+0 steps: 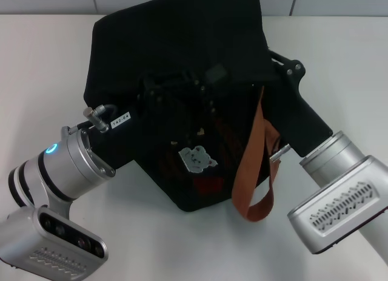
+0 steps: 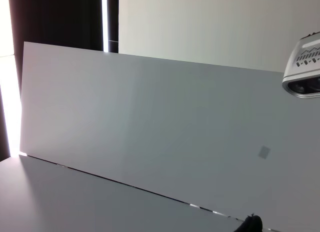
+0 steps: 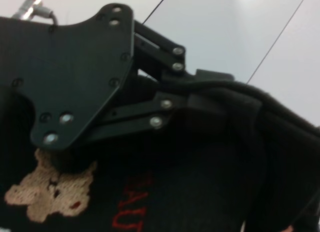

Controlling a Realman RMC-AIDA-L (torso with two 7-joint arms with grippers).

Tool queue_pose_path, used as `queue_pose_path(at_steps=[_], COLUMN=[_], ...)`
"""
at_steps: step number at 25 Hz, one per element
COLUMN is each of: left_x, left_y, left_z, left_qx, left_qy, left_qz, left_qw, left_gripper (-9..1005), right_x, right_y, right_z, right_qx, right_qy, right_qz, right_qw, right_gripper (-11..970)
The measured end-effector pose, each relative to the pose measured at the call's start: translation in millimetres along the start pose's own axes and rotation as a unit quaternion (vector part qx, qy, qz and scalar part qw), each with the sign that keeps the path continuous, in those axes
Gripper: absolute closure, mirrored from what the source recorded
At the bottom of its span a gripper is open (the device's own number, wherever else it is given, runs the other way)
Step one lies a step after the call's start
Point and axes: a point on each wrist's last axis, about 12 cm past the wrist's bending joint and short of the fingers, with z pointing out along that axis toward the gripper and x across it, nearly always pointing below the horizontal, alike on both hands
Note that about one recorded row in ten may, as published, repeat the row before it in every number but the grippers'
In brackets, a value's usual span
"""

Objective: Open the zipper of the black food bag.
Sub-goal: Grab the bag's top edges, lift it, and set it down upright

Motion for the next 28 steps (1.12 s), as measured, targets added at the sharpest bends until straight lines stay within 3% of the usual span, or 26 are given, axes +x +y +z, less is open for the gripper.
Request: queue_pose_path(at_steps=[11,16,24,28], left_x=[0.3,0.3,2.1,2.0], left_y=[0.2,0.3,0.9,0.7], left_z=[-0.2,-1.2,-2.2,-3.8], left_qx=[-0.001,-0.003,-0.005,-0.006], left_qy=[0.002,0.006,0.014,0.019], left_qz=[0.000,-0.001,-0.003,-0.004], left_qw=[1.000,1.000,1.000,1.000], left_gripper=[904,904,904,904], right_x=[-0.8,8.7,33.3,33.0], right_y=[10.9,16.8,21.6,21.2], right_z=[3.6,-29.0,-84.7,-88.8], right_qx=[-0.022,-0.007,-0.022,-0.016], right_qy=[0.023,0.077,0.172,0.175], right_qz=[-0.040,-0.046,-0.060,-0.059], right_qw=[0.999,0.996,0.983,0.983], right_gripper=[854,960,960,960])
